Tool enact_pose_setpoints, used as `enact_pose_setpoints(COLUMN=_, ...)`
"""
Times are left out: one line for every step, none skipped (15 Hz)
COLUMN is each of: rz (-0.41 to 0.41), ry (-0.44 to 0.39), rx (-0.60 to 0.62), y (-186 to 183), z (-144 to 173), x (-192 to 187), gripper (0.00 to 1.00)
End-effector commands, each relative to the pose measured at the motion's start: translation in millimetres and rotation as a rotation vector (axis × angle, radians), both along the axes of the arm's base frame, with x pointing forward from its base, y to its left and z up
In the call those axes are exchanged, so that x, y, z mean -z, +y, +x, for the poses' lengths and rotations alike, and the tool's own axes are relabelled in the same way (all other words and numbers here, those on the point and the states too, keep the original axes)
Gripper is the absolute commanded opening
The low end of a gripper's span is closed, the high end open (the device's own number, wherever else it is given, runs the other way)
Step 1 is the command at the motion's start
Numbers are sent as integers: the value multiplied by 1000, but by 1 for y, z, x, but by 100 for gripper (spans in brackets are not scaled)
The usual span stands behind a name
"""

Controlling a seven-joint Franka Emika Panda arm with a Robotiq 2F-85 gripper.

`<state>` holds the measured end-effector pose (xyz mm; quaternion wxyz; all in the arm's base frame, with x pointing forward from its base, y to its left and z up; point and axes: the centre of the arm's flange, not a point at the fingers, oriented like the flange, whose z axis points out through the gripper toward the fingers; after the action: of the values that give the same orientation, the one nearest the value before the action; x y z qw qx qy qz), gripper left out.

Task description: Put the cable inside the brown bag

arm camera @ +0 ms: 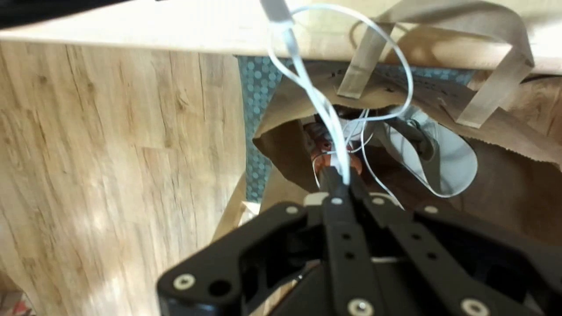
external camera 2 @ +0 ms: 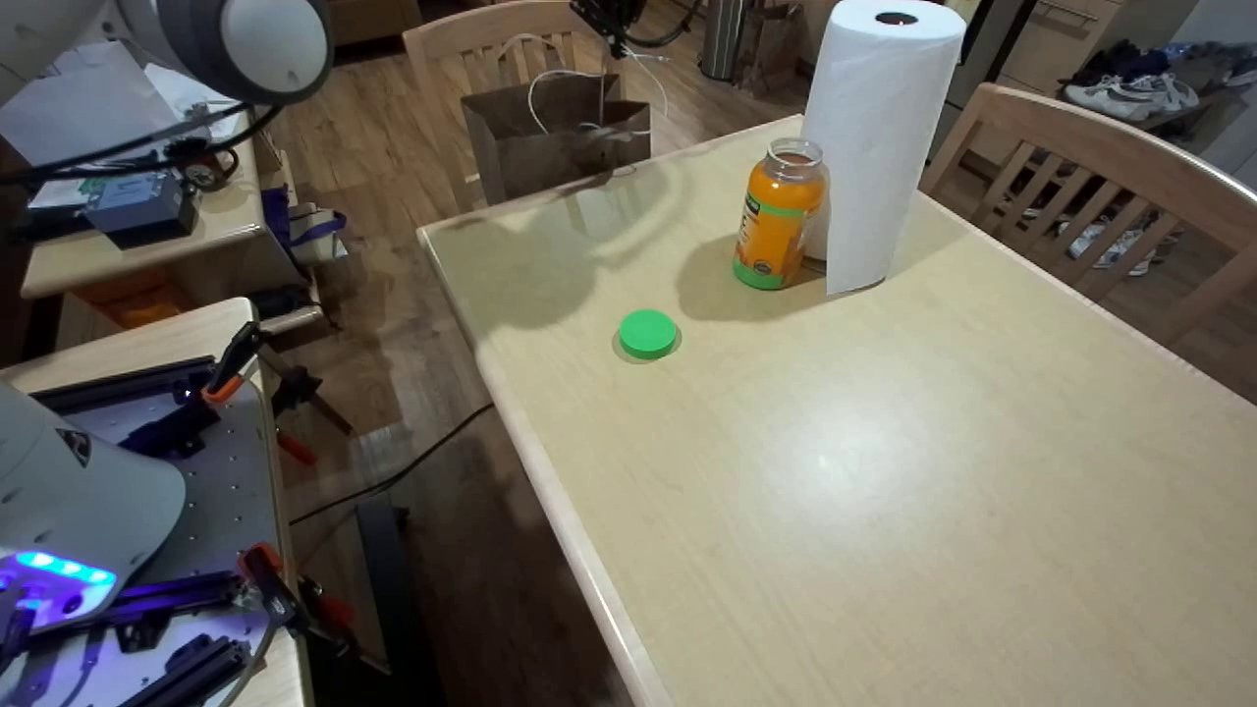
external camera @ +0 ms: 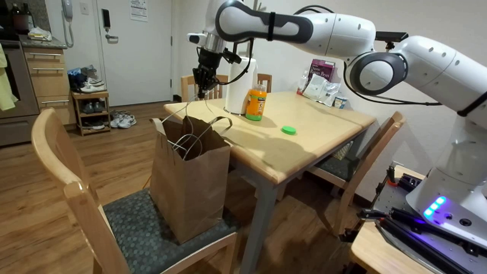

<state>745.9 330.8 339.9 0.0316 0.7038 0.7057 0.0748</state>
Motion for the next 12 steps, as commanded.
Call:
enact_pose_setpoints(rz=-60, ry=18, rx=57, y=0, z=-25, x=21, gripper=1)
enact_pose_setpoints(rz=-43, ry=37, rx=42, y=6, z=-28, x=26, gripper=1)
enact_pose_setpoints(rz=-34, ry=57, rx=2, y=14, z=-31, x=30, gripper=1)
enact_pose_setpoints(rz=-32, ry=82, rx=-30, y=21, z=-34, x=34, gripper=1)
enact_pose_setpoints(rz=-20, ry=113, rx=-64, y=31, z=-39, x=38, gripper=1)
enact_pose_setpoints(rz=-3, ry=139, rx=-100, y=39, z=-45, x=40, gripper=1)
enact_pose_setpoints(rz=-10, ry=157, rx=-136, y=47, z=-52, x=42, gripper=1)
enact_pose_setpoints(rz=-14, ry=180, rx=-180, y=55, z=-59, x=42, gripper=1)
enact_pose_setpoints(rz=-14, ry=206, rx=-218, y=64, z=-66, x=43, gripper=1)
enact_pose_setpoints(rz=-13, ry=228, rx=-244, y=69, z=-73, x=45, gripper=1)
enact_pose_setpoints(rz=5, ry=275, rx=-248, y=75, z=-79, x=48, gripper=1)
enact_pose_setpoints(rz=29, ry=328, rx=-264, y=79, z=-85, x=50, gripper=1)
